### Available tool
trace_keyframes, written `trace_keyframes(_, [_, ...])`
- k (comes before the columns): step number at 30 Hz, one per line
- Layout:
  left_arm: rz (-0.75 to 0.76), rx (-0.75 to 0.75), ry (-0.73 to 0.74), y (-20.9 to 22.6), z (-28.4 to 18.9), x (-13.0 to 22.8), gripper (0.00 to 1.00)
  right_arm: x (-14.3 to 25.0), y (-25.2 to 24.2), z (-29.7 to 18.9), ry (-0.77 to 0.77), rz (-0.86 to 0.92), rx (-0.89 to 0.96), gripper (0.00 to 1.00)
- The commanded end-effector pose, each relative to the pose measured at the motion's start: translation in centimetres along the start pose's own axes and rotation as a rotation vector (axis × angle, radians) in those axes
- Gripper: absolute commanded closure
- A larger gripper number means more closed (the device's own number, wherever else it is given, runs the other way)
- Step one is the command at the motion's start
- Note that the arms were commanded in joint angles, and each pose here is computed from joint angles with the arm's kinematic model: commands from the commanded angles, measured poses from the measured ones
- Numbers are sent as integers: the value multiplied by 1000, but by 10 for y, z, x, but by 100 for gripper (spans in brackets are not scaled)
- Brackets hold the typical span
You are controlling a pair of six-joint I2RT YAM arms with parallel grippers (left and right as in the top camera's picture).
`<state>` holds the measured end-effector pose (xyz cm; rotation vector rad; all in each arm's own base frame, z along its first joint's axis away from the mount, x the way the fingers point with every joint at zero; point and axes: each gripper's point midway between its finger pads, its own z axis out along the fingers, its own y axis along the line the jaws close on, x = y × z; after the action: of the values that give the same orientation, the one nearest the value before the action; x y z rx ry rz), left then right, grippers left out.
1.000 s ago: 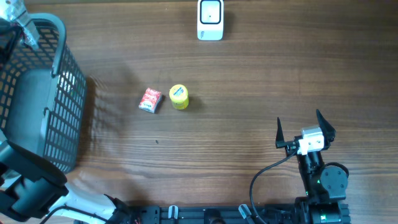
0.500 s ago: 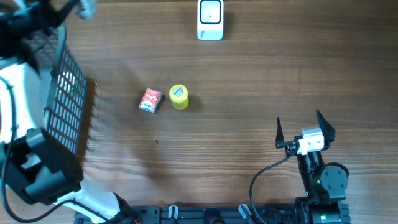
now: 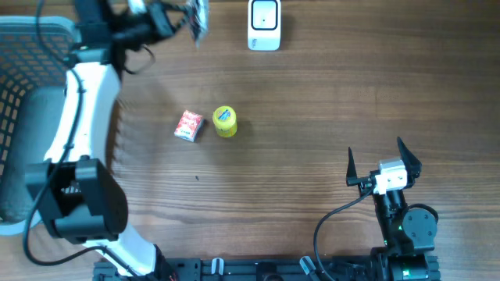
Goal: Scan the item barcode
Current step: 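Lift the hex wrench pack out and drop it near the snack pack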
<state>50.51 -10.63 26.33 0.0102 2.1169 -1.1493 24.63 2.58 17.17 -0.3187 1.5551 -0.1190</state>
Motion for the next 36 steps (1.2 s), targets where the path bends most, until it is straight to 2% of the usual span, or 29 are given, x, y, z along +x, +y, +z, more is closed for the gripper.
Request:
trace_keyframes(1, [263, -595, 17, 68, 5, 18, 96, -1, 1, 0, -8, -9, -6, 0])
trace_keyframes(4, [288, -762, 97, 75, 5, 45, 96, -1, 1, 0, -7, -9, -7, 0])
trace_keyframes(11, [286, -832, 180, 82, 11, 75, 96, -1, 1, 0, -7, -9, -7, 0])
trace_keyframes(20, [225, -892, 356, 163, 34, 159, 96, -1, 1, 0, -7, -9, -7, 0])
trace_keyframes(29, [244, -876, 303, 174, 50, 153, 96, -1, 1, 0, -8, -9, -6, 0])
trace_keyframes(32, [243, -876, 304, 174, 50, 153, 89, -1, 1, 0, -8, -9, -6, 0])
trace_keyframes(35, [245, -875, 299, 169, 47, 150, 64, -1, 1, 0, -7, -9, -7, 0])
trace_keyframes(36, [248, -871, 289, 164, 45, 146, 51, -1, 1, 0, -7, -9, -7, 0])
